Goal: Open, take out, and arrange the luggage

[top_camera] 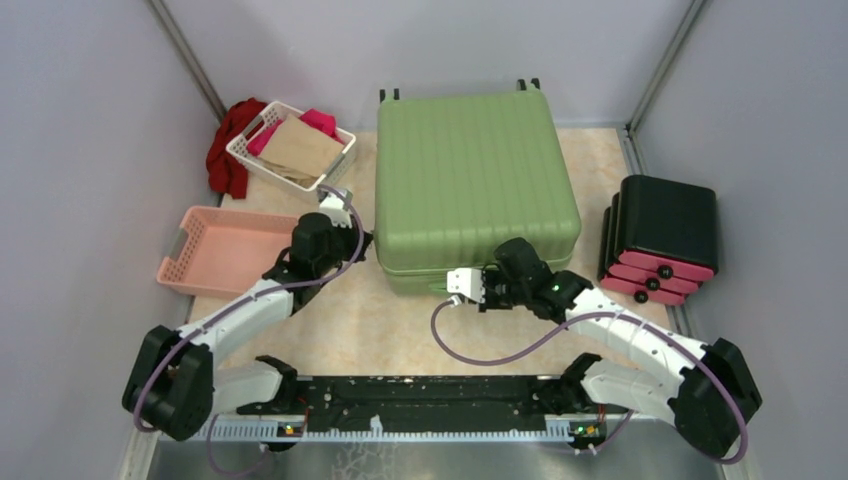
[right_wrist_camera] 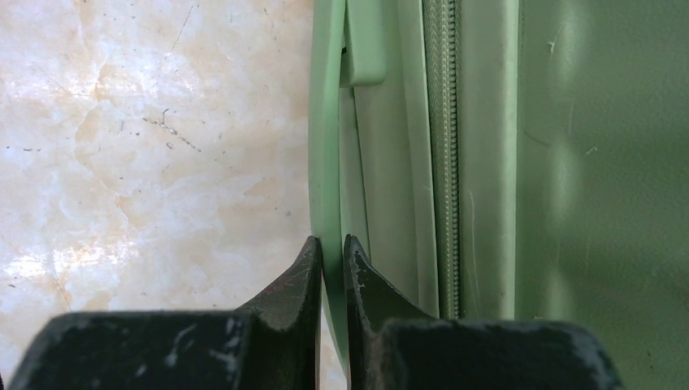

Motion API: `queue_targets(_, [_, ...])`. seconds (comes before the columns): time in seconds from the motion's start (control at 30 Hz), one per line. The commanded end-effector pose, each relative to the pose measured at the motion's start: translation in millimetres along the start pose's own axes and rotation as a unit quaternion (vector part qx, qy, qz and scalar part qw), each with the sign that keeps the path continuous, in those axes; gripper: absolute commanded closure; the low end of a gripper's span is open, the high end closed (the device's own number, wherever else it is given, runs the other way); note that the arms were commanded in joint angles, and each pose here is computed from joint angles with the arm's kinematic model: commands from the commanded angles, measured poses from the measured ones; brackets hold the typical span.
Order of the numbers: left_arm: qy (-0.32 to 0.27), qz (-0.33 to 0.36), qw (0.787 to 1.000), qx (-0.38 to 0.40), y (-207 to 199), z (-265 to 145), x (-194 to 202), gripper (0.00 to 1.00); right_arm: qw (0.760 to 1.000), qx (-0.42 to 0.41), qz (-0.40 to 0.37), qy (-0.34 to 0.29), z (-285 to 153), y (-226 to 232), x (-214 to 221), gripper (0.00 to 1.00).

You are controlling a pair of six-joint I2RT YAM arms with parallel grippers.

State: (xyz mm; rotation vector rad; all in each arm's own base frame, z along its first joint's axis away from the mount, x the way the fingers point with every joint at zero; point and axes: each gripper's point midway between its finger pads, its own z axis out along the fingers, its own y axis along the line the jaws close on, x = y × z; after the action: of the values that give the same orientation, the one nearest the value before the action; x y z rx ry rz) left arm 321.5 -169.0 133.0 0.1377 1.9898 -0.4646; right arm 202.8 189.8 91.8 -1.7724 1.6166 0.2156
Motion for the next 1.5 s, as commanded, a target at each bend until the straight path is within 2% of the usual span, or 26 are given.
queue_targets(0.0, [-0.084, 0.041, 0.988, -0.121, 67, 17, -54, 1.0, 0.985, -0.082, 0.048, 0.145, -28, 58, 73, 1.0])
queue_targets(0.27, [-0.118, 0.047, 0.986, -0.106, 87, 58, -89, 1.0, 0.986, -0.076, 0.004, 0.149, -31, 57, 81, 1.0])
queue_targets(0.47, [-0.14, 0.05, 0.985, -0.09, 103, 96, -120, 1.0, 0.985, -0.079, -0.003, 0.151, -34, 58, 84, 1.0])
queue_targets(0.8, [-0.17, 0.083, 0.979, -0.072, 118, 158, -151, 1.0, 0.984, -0.088, -0.013, 0.155, -35, 59, 86, 1.0])
queue_targets(1.1, [-0.183, 0.084, 0.978, -0.061, 134, 203, -159, 1.0, 0.983, -0.095, -0.007, 0.155, -34, 60, 87, 1.0])
queue_targets(1.43, [-0.205, 0.054, 0.977, -0.037, 137, 229, -178, 1.0, 0.985, -0.086, -0.002, 0.151, -36, 56, 85, 1.0])
queue_targets(1.47, [-0.206, 0.046, 0.977, -0.035, 137, 229, -181, 0.95, 0.985, -0.083, -0.002, 0.149, -36, 55, 84, 1.0])
